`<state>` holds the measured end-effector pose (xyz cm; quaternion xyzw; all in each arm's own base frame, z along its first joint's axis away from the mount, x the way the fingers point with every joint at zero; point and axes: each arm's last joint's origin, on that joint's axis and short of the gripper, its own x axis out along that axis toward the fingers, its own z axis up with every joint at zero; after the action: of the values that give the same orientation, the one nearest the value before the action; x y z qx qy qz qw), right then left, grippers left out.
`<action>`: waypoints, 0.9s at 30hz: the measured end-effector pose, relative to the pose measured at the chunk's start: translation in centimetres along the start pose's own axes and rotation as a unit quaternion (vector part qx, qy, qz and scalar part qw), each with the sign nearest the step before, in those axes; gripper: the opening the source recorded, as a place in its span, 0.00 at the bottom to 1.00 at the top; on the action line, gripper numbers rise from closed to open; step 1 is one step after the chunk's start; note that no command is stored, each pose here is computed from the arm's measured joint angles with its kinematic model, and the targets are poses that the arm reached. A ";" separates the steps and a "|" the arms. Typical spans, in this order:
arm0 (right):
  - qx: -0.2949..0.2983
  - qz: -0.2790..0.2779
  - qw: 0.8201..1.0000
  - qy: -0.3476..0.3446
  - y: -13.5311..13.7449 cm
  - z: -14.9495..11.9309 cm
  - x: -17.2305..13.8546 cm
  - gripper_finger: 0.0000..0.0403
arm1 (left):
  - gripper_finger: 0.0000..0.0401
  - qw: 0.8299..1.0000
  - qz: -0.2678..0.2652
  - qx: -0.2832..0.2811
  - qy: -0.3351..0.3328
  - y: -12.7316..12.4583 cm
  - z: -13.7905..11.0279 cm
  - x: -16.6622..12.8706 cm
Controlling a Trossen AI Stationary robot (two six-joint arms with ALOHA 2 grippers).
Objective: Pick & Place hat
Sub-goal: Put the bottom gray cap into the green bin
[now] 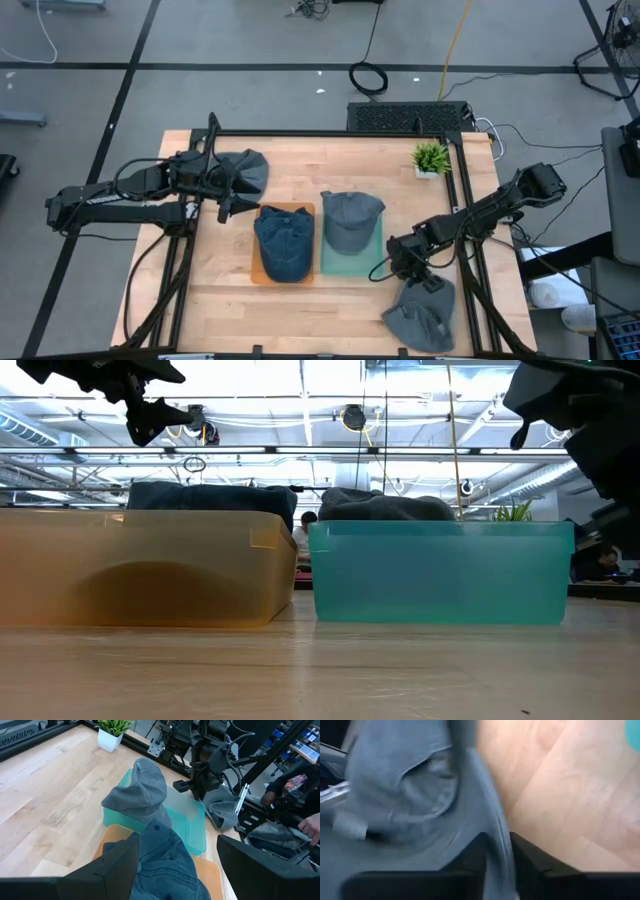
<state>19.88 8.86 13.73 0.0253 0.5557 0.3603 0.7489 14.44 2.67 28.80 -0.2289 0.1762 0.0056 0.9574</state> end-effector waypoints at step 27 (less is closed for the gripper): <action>-0.005 -0.064 0.995 -0.079 3.5 -1.3 -5.8 0.00 | 0.68 1.000 0.008 0.004 -0.012 0.0 0.2 0.0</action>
<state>16.28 7.67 19.43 0.0143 0.4937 0.3115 0.8118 14.50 2.77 28.95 -0.2238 0.1664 0.0154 0.9602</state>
